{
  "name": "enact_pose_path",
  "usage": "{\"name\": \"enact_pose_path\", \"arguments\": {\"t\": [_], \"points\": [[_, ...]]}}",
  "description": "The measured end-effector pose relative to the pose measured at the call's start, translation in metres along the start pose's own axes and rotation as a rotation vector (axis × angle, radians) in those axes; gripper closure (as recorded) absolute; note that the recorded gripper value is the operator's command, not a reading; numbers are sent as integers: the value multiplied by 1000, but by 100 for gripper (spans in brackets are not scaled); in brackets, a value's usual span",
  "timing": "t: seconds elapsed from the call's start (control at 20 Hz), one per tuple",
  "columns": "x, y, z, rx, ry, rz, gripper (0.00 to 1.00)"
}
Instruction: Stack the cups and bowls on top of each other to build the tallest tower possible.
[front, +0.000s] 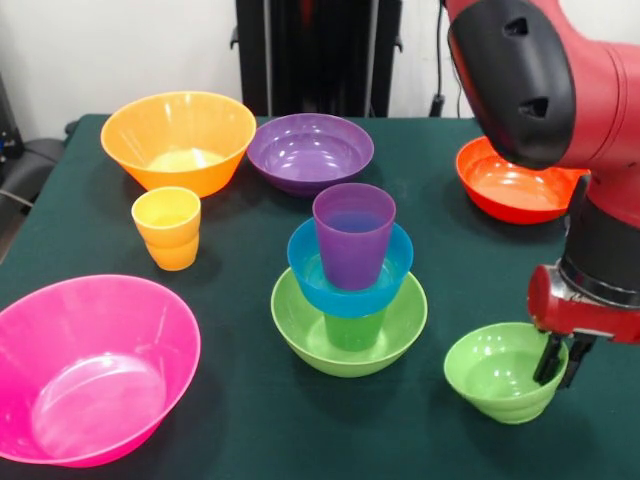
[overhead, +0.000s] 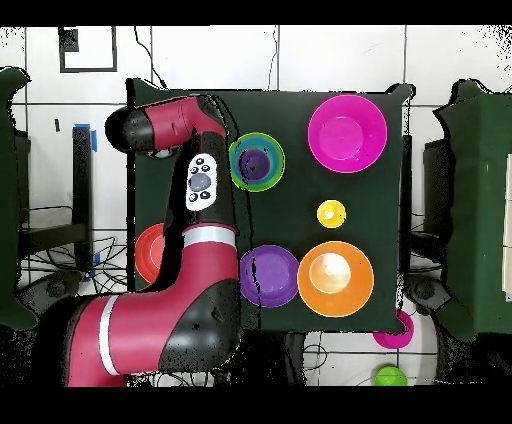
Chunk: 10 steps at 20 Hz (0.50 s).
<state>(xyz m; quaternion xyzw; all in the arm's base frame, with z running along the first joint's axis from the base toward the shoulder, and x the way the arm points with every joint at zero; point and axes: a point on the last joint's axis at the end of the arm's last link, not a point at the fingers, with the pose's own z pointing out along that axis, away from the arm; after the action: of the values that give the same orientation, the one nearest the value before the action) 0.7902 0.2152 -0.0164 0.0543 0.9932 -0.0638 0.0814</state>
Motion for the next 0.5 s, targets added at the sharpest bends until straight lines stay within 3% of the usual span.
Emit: {"name": "enact_pose_path", "arguments": {"t": [0.3,0.5], "points": [[2,-4,-29,-12,16,21,100],[4,-13,-48,11,13,17,100]]}}
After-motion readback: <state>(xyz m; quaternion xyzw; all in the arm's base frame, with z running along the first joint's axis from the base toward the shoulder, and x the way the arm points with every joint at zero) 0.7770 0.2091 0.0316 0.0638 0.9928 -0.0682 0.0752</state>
